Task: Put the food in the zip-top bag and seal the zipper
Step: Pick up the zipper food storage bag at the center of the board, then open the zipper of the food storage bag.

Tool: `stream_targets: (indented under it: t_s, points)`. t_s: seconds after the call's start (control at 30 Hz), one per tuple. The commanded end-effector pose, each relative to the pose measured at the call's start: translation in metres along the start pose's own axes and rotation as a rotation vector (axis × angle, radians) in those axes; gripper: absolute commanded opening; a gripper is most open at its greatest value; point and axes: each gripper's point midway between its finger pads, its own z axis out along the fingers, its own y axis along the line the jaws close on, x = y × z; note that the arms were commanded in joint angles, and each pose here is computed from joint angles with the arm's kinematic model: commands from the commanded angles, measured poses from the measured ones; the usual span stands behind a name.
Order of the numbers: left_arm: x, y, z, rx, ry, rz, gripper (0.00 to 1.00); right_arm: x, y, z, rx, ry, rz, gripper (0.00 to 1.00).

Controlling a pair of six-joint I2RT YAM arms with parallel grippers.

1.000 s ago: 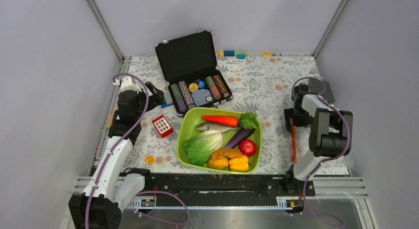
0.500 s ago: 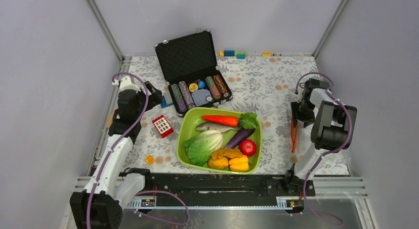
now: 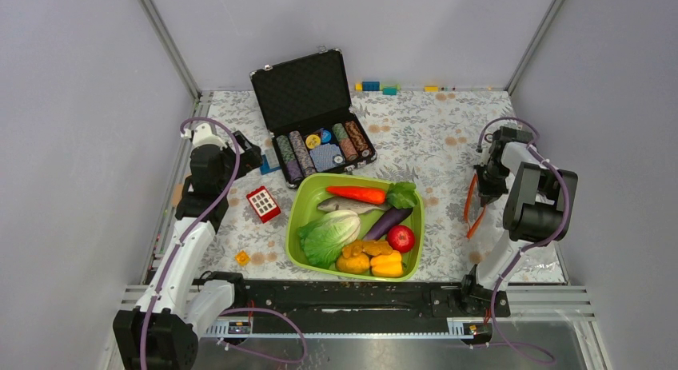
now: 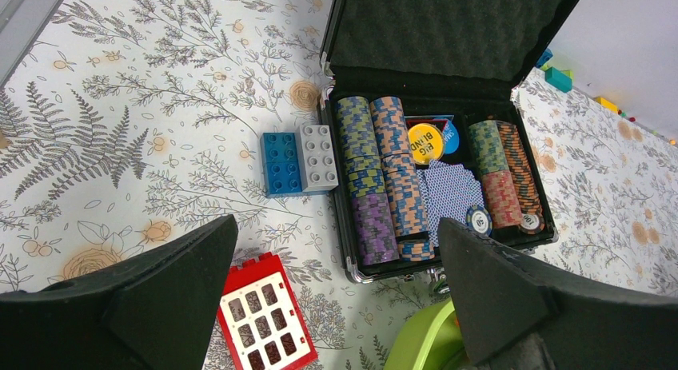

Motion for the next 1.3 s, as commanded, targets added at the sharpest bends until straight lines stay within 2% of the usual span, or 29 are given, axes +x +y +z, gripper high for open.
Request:
stream_targets:
  t_s: [0.0,0.3,0.47,0.67,0.8,0.9,1.07,1.27]
  points:
    - [-0.017,-0.007,-0.005,0.034,-0.06,0.001,0.99,-0.008,-0.008,-0.017,0.054,-0.037,0.071,0.0]
    - [-0.037,-0.042,-0.029,0.188,-0.079,-0.063,0.99,-0.038,0.014,-0.114,0.006,-0.401,0.215,0.0]
    - [-0.036,-0.066,-0.047,0.34,-0.09,-0.098,0.99,-0.046,0.047,-0.168,-0.033,-0.622,0.119,0.0]
    - [-0.035,-0.088,-0.06,0.463,-0.058,-0.119,0.99,-0.046,0.144,-0.247,-0.404,-0.887,-0.087,0.0]
    - [-0.031,-0.109,-0.068,0.582,-0.02,-0.132,0.99,-0.038,0.19,-0.3,-0.624,-1.03,-0.239,0.0]
    - [-0.023,-0.126,-0.076,0.668,0.017,-0.117,0.99,-0.027,0.225,-0.33,-0.79,-1.077,-0.344,0.0]
    - [-0.008,-0.158,-0.091,0.772,0.069,-0.071,0.99,0.003,0.289,-0.357,-0.991,-1.042,-0.568,0.0]
    - [0.005,-0.189,-0.104,0.849,0.124,-0.047,0.99,0.031,0.349,-0.364,-1.078,-0.978,-0.737,0.0]
